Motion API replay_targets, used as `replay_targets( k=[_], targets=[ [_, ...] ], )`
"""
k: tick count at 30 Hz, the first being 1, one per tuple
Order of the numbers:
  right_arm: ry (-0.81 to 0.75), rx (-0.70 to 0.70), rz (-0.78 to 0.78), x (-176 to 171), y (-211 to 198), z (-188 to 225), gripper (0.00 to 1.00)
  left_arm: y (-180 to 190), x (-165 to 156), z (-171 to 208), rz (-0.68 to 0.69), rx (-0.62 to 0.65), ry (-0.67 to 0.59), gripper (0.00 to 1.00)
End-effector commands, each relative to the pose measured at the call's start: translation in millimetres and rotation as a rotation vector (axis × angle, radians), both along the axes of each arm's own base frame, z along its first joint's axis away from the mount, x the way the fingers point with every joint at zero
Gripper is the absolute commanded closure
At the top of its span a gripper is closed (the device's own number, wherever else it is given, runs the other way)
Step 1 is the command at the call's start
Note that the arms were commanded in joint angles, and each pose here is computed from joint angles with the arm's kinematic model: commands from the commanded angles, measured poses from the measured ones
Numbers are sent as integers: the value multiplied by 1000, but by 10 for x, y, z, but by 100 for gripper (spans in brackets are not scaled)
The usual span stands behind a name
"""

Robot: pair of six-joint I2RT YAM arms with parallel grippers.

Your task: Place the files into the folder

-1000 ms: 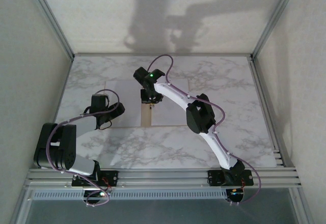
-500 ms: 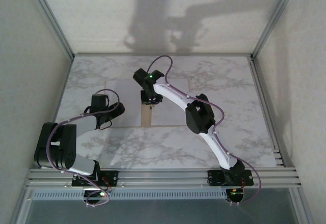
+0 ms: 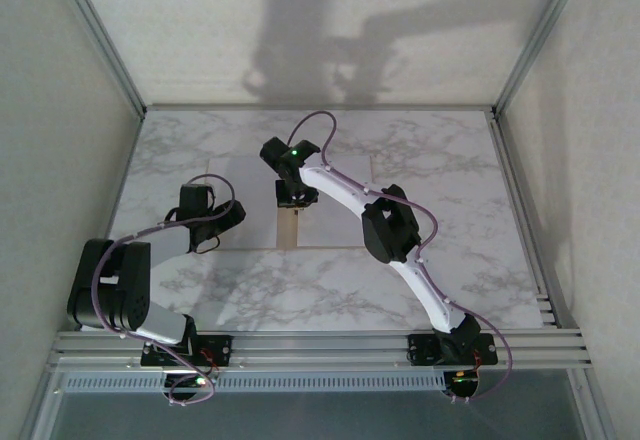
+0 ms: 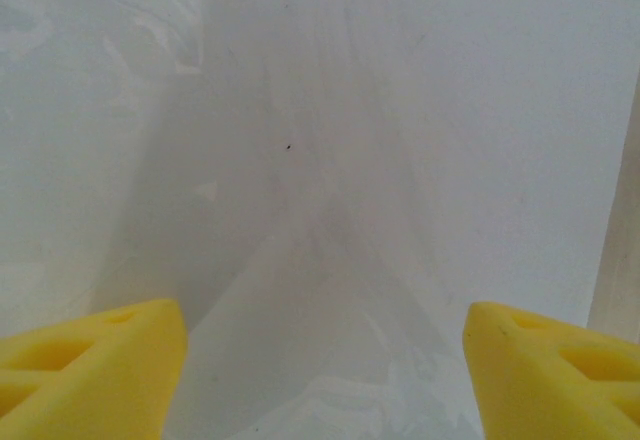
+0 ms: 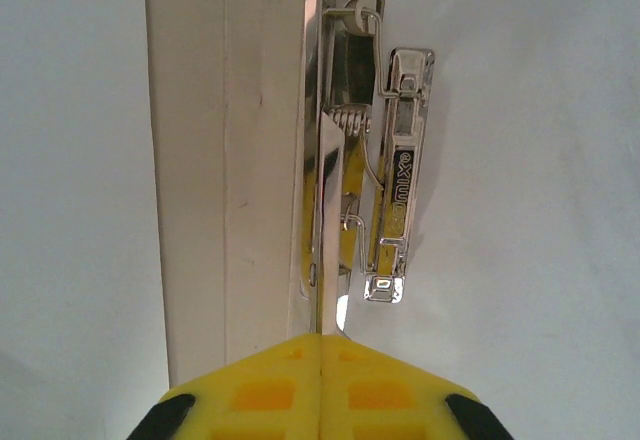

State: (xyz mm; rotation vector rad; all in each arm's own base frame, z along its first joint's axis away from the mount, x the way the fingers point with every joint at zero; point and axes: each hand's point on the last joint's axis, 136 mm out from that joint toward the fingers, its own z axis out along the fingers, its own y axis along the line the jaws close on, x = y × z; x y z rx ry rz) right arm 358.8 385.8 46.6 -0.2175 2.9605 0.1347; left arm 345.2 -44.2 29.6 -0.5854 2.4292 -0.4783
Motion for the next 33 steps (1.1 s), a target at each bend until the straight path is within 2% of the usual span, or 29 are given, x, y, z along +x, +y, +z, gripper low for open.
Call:
replay_targets(
  k=[1, 23, 33],
  targets=[
    [85, -181, 8, -150, -331, -468, 94, -9, -259, -304, -11, -4, 141, 25],
    [96, -258, 6, -185, -480, -658, 96, -5, -266, -314, -10, -3, 144, 25],
    [114, -249, 4, -215, -462, -747, 97, -4, -270, -319, -9, -4, 147, 25]
  ],
)
